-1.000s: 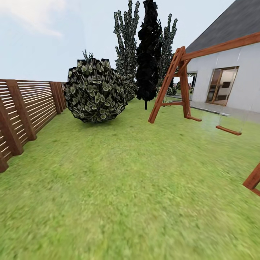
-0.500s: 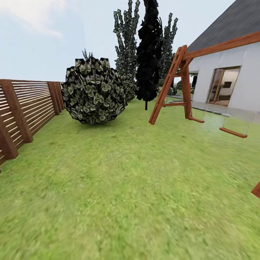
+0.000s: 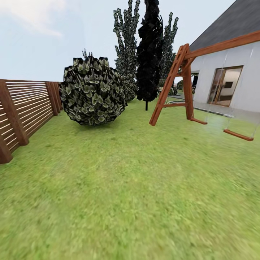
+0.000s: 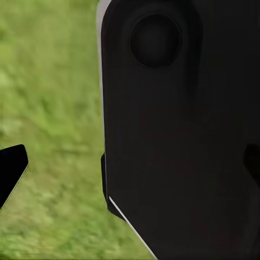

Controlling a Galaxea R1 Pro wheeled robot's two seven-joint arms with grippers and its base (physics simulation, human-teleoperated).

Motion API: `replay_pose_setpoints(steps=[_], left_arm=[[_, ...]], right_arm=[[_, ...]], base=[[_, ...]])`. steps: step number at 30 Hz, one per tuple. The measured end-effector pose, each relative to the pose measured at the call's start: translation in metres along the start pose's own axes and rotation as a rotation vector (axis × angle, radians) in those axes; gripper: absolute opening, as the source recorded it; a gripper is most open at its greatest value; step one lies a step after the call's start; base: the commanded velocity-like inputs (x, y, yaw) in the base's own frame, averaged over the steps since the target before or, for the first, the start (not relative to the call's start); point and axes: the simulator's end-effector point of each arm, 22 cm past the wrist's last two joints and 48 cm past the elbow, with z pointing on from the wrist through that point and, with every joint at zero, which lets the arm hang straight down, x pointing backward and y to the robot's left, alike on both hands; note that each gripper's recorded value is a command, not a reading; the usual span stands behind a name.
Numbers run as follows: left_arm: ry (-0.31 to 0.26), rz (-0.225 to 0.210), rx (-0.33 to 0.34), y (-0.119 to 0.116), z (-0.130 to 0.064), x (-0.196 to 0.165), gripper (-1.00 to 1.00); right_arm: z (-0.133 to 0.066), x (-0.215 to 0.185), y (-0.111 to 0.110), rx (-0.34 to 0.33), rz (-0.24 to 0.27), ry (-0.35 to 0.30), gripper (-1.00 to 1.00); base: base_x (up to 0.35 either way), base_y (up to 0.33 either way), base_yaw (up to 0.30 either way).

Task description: Take the three Easter eggs out of the wicker basket on the lawn in the garden, then place them on the lawn next to a single tree (choose any tree) so that all three eggs are next to the same tree and none are left in the basket.

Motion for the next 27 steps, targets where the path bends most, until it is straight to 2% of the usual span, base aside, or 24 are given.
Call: replay_pose_setpoints(steps=[27], left_arm=[[0.0, 0.0, 0.0, 0.0, 0.0, 0.0, 1.0]], right_arm=[[0.0, 0.0, 0.0011, -0.001, -0.002, 0.0, 1.0]], base=[[0.346, 0.0, 0.0]])
